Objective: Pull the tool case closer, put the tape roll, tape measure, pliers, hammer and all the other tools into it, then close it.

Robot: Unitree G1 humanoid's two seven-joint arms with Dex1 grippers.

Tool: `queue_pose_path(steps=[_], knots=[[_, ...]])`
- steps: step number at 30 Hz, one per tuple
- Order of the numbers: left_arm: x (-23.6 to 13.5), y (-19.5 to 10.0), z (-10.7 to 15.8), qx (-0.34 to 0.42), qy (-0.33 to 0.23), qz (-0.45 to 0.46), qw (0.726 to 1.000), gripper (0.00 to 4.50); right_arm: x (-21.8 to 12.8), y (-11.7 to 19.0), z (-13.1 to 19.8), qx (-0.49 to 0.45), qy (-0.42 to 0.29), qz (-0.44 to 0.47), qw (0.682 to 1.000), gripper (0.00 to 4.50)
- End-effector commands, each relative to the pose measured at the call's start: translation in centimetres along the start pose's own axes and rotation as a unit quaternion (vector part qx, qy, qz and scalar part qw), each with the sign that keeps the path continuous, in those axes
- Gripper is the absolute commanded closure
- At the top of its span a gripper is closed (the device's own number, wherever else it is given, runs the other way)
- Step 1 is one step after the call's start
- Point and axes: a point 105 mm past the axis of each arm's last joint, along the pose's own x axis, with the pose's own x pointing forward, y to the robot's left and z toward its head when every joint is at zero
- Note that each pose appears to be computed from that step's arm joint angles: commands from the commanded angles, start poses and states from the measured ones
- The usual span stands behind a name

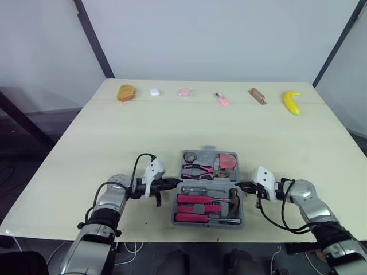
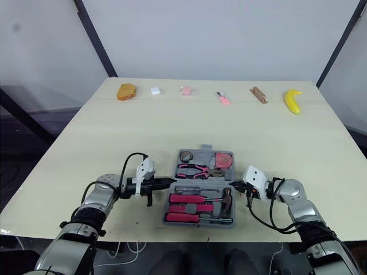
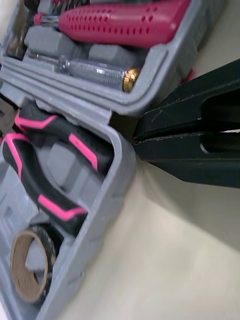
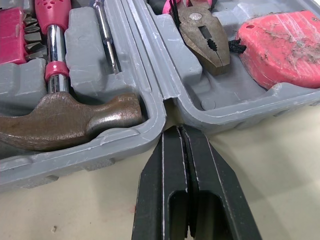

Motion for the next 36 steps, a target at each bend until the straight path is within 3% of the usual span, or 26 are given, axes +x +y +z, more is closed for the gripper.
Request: queue_pose_path(steps=[1, 36], knots=[[1.1, -1.9, -0.7, -0.008, 0.013, -0.051, 0.999, 4.43, 0.7, 0.6, 1.3, -0.015, -0.025, 0.017, 0.999, 4.50], [1.4, -5.0, -1.2, -0.020, 0.034, -0.113, 0.993, 4.43, -0.4, 2.7, 0.8, 0.024, -0.016, 0.076, 0.997, 4.50]])
